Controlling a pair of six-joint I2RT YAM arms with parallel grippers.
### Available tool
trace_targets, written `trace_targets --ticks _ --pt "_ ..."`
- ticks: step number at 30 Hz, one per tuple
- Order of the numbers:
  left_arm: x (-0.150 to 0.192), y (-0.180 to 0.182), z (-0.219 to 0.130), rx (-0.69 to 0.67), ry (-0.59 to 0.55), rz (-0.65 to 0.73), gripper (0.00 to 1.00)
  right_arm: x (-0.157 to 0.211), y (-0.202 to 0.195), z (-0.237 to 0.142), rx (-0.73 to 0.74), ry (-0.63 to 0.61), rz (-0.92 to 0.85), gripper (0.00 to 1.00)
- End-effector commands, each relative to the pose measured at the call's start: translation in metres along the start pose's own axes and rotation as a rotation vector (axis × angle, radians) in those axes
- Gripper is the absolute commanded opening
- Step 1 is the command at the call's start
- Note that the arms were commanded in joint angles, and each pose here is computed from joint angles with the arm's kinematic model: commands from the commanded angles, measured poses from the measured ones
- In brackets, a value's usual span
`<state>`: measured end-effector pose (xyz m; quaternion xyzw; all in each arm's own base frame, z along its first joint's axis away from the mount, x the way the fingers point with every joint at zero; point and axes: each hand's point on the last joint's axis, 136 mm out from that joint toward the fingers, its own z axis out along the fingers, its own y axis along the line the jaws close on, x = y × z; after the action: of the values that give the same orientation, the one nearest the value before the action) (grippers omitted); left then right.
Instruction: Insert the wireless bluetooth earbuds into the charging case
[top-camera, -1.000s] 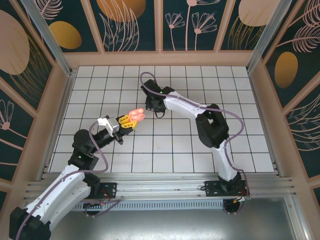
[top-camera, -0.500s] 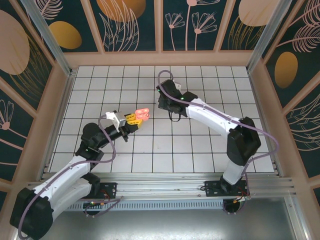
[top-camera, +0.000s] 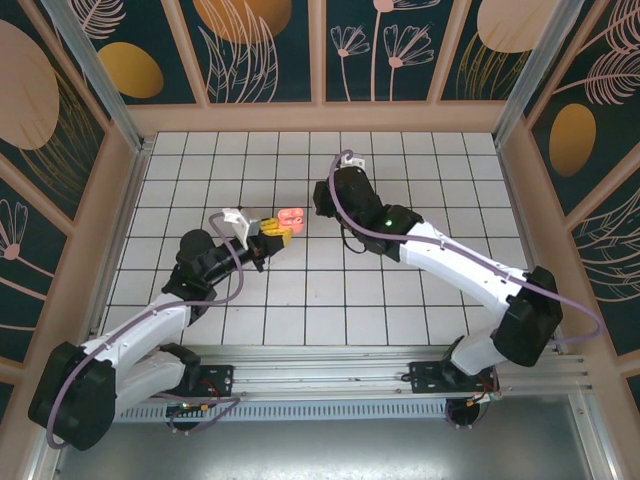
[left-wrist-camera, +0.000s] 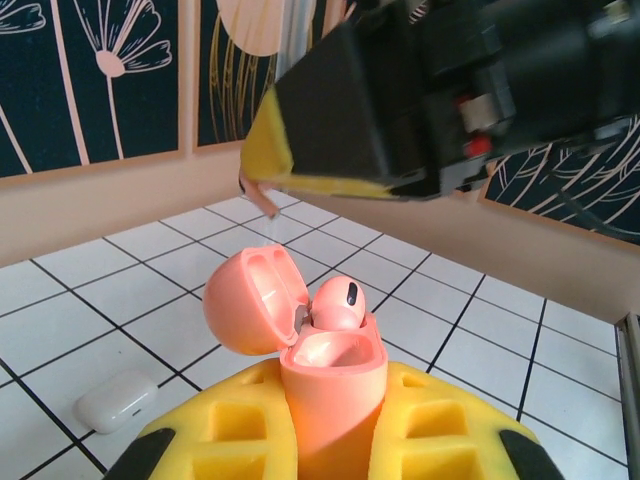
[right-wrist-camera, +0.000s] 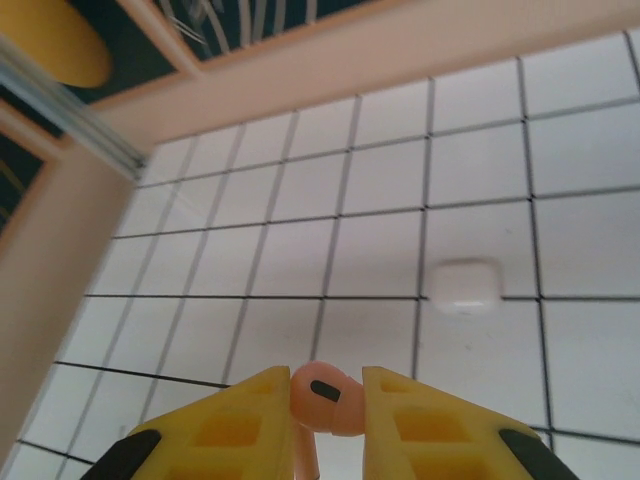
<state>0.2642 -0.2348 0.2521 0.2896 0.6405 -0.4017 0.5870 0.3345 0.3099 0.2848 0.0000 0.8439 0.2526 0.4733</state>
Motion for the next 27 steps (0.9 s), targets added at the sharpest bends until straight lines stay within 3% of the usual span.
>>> trace_targets --ticks 1,11,27 --pt "-0.024 0.0 0.006 0.001 -0.061 -0.006 0.0 -0.028 0.03 -0.023 -0.122 -0.127 -0.045 0.19" --pt "-0.03 0.004 0.014 -0.018 -0.087 -0.038 0.0 -0.021 0.065 -0.042 -0.292 -0.155 -0.08 0.2" --pt "-0.044 0.006 0.015 -0.07 -0.171 -0.044 0.0 0.009 0.081 -0.029 -0.328 -0.111 -0.035 0.2"
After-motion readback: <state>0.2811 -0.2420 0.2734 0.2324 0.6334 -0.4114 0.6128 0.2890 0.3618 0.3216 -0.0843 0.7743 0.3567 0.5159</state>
